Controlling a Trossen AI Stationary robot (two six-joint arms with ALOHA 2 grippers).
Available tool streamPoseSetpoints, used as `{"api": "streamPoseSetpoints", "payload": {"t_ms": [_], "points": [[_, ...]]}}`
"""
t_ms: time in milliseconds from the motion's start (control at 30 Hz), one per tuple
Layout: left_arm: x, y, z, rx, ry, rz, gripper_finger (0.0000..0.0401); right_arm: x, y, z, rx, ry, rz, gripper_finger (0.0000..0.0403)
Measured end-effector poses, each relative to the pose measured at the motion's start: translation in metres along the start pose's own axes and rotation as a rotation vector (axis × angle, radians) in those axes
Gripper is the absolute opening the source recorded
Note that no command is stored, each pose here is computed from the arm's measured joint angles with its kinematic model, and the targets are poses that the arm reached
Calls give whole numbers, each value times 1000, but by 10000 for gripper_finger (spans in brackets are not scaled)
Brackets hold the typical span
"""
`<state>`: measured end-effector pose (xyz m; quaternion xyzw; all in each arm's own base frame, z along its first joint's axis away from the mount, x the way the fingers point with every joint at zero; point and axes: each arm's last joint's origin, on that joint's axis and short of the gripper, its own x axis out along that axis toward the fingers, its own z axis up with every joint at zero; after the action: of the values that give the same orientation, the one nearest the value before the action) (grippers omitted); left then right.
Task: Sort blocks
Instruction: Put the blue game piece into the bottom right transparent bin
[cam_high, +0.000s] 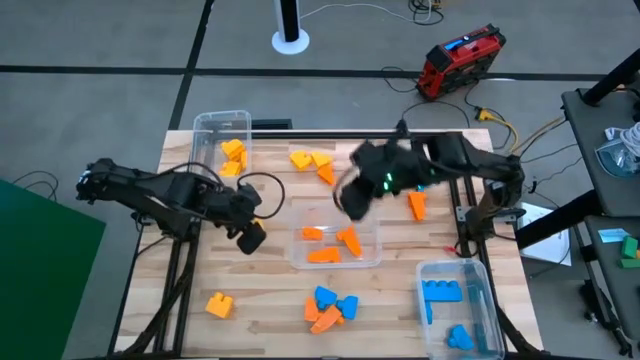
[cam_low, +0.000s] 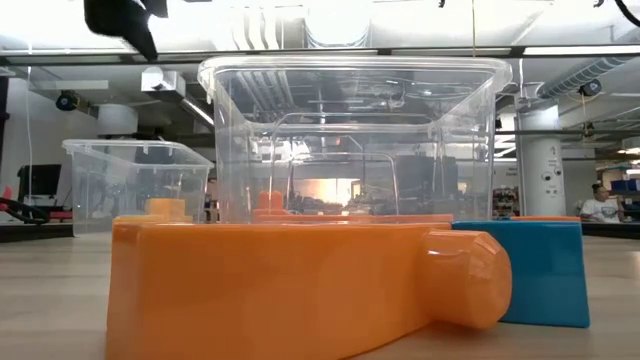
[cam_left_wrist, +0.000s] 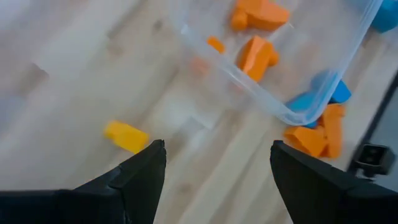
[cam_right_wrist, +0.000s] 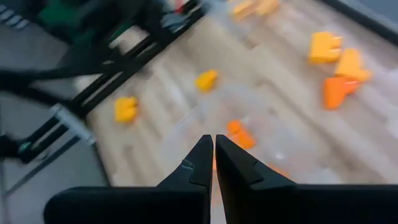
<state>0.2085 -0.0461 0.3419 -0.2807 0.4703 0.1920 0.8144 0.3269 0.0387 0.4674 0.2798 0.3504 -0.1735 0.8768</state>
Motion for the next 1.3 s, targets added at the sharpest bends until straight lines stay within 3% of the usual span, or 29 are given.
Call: {"api": "streamPoseSetpoints", "payload": {"t_ms": [367, 500, 667, 767, 967, 1133, 1300], "points": [[-29, -3, 11, 306, -102, -2, 263, 22, 64, -52, 97, 107, 132, 13], [-26, 3, 7, 335, -117, 55, 263, 36, 89, -78, 116, 270, 220, 13], [-27, 13, 0, 339, -115, 78, 263, 59, 115, -119, 208, 532, 234, 13], [-31, 20, -5, 336, -123, 71, 263, 77, 127, -144, 261, 644, 186, 13], [-45, 30, -8, 321, -189, 62, 263, 130, 138, -197, 232, 724, -2, 13], [-56, 35, -9, 306, -240, 47, 263, 176, 135, -230, 226, 649, -189, 12], [-62, 39, -11, 296, -259, 29, 263, 200, 125, -243, 216, 540, -338, 12]]}}
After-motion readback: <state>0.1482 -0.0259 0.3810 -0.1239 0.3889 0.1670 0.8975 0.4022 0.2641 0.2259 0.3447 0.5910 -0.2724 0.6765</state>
